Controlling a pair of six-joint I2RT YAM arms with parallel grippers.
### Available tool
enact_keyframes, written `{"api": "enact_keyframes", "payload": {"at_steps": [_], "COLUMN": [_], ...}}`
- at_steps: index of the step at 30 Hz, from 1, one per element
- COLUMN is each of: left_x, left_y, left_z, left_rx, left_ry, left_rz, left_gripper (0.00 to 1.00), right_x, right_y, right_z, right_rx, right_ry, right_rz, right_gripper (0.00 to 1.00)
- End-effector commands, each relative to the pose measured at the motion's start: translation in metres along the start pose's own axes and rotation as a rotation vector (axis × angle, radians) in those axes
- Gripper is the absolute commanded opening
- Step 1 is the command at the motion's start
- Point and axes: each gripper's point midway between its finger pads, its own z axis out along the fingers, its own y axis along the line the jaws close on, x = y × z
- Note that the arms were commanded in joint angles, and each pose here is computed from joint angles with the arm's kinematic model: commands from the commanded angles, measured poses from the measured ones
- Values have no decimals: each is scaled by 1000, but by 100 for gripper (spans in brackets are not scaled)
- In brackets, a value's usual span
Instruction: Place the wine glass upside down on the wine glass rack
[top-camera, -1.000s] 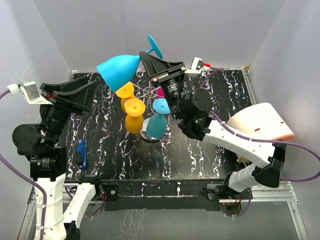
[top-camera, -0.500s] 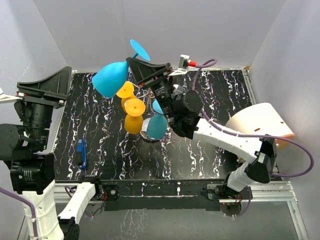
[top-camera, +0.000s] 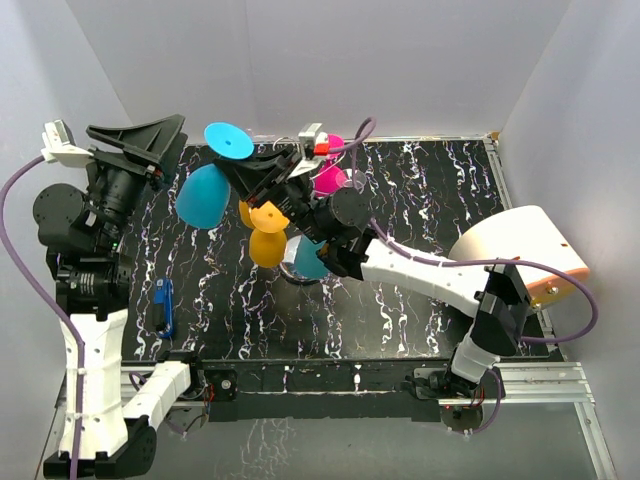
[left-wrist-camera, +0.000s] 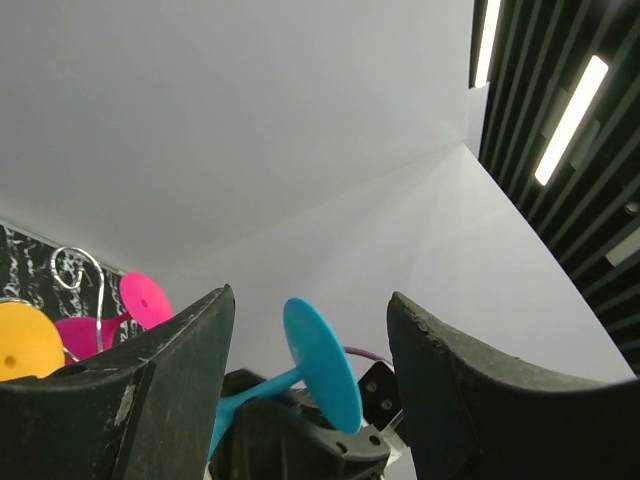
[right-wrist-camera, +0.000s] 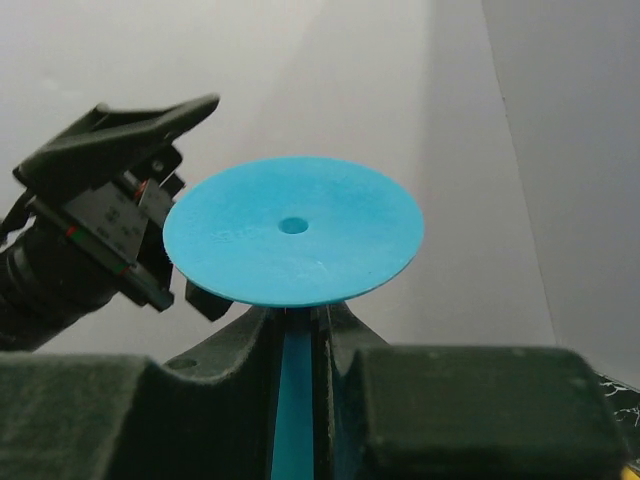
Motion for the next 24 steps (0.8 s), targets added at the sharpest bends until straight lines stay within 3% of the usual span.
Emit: {"api": "enact_keyframes", "payload": {"at_steps": [1, 4, 11, 24], "left_x": [9, 11, 9, 8], "left_y": [-36, -25, -4, 29], "left_z": [-3, -1, -5, -12], "left_rx": [137, 92, -37, -168], "left_ry": [82, 85, 69, 43], "left_rz": [-25, -24, 10, 48], "left_gripper": [61, 59, 44, 45], "right_x": [4, 18, 27, 20], "right_y": [31, 35, 26, 18], "right_z": [3, 3, 6, 10], "right_rx": [-144, -148, -106, -44], "right_ry": [-1, 18, 24, -14], "right_rz": [-139, -192, -252, -322], "right_gripper": [0, 0, 0, 0]}}
